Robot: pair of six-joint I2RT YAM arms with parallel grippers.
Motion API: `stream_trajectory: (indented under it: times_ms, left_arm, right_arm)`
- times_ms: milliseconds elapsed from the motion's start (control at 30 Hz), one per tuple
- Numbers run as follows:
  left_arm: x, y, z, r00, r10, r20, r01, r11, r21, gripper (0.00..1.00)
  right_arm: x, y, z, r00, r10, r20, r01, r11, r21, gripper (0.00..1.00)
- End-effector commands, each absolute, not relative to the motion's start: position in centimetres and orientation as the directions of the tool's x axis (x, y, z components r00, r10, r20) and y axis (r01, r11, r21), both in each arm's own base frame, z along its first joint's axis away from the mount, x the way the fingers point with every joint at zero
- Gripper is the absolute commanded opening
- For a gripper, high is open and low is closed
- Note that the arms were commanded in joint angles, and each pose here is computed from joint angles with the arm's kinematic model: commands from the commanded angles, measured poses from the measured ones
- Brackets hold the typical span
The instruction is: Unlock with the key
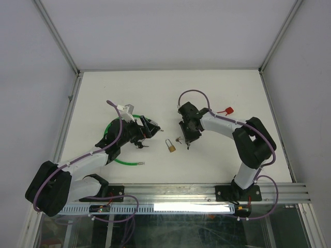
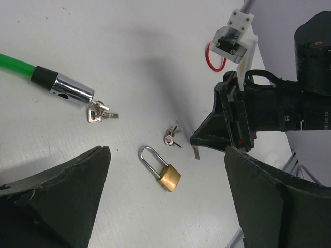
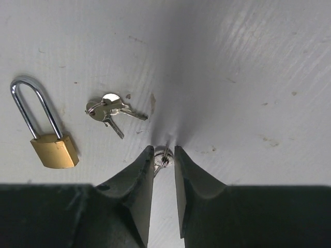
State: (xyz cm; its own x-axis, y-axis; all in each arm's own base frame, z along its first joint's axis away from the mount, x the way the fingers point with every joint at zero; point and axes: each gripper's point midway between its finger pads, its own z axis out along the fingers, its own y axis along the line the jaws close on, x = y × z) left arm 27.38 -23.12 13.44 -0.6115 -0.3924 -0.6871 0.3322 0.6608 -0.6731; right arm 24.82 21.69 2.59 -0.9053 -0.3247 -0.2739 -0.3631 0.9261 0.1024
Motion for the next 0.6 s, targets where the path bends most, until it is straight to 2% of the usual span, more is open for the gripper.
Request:
stream_trajectory:
  times_ms: [0, 67, 167, 333, 567]
  left_arm:
    - [27.7, -23.0, 15.1, -0.562, -0.403, -0.723, 0.383, 0.648, -0.658, 0.96]
    - [27.7, -23.0, 15.1, -0.563, -0.403, -0.721, 0.381, 0.648, -0.659, 0.96]
    - [27.7, -23.0, 15.2, -0.563, -0.406, -0.720, 0.382, 0.645, -0.662, 0.96]
    - [27.5, -23.3, 15.7, -0.566, -0.416, -0.712, 0.395, 0.621, -0.677, 0.96]
    - [26.7, -24.5, 16.5, -0.600, -0.423, -0.679, 0.426, 0.549, -0.719, 0.96]
  right_arm:
    - [25.1, 22.8, 3.4, -0.896, -0.347, -0.277, -0.391, 0.912, 0.125, 0.23]
    - [24.8, 22.9, 3.3, -0.897, -0.351, -0.268, -0.394, 0.910, 0.129, 0.21]
    - [24.8, 23.0, 3.5, -0.896, -0.345, -0.279, -0.392, 0.911, 0.132, 0.12]
    - [25.1, 24.4, 5.5, -0.884, -0.294, -0.362, -0.386, 0.897, 0.214, 0.00]
    - [25.7, 27.2, 9.4, -0.839, -0.142, -0.525, -0.378, 0.846, 0.375, 0.00]
